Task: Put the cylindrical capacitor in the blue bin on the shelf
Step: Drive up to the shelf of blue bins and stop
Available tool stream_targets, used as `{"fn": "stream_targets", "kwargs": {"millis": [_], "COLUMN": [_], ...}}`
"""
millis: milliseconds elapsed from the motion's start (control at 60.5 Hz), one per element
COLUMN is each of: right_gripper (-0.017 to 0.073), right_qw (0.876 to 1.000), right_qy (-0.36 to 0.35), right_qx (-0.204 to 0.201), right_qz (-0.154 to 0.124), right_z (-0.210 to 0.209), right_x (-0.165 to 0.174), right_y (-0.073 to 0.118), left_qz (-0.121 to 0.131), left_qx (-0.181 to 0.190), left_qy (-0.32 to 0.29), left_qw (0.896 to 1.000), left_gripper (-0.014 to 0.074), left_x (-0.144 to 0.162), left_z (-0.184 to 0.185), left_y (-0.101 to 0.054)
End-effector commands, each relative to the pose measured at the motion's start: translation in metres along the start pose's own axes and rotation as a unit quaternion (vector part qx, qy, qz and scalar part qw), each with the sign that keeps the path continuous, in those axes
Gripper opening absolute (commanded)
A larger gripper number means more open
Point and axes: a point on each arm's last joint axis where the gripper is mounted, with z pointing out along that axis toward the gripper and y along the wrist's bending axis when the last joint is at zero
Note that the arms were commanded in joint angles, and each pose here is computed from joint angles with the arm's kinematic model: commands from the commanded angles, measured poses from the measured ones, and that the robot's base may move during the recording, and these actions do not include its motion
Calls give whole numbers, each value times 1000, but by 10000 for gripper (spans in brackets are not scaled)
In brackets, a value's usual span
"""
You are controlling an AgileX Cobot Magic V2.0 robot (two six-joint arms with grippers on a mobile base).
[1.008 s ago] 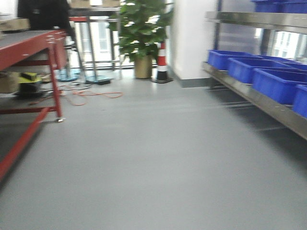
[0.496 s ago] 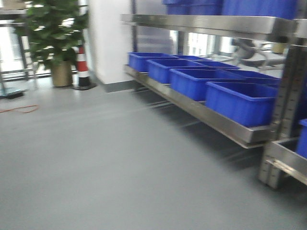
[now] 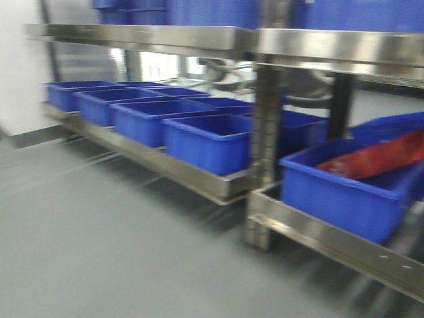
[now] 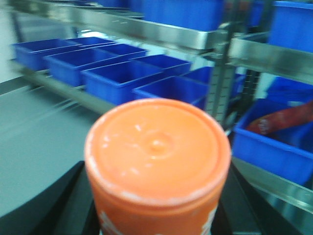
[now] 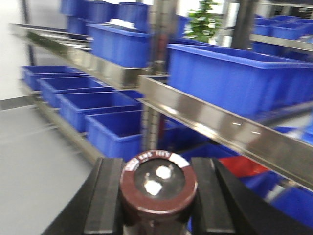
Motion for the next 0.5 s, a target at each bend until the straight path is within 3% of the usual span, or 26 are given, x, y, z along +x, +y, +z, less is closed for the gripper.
{"fn": "stream_targets", "kwargs": {"millis": [0,479], "right_gripper": [-72,-72], "right_qw": [1000,1000], "right_qy": [-14,-14], "right_qx": [3,3], "right_qz": [-4,-4], "right_z": [0,0], "right_x": [-2,-2], "right_y": [0,0], "left_qz": [0,0], "left_qx": [3,3], "left_qy": [-14,-14], "left_qw": [1000,1000], "left_gripper": [-111,-111], "left_x": [-3,-3], "left_z": [-2,-2], "left_y": [-1,-1]}}
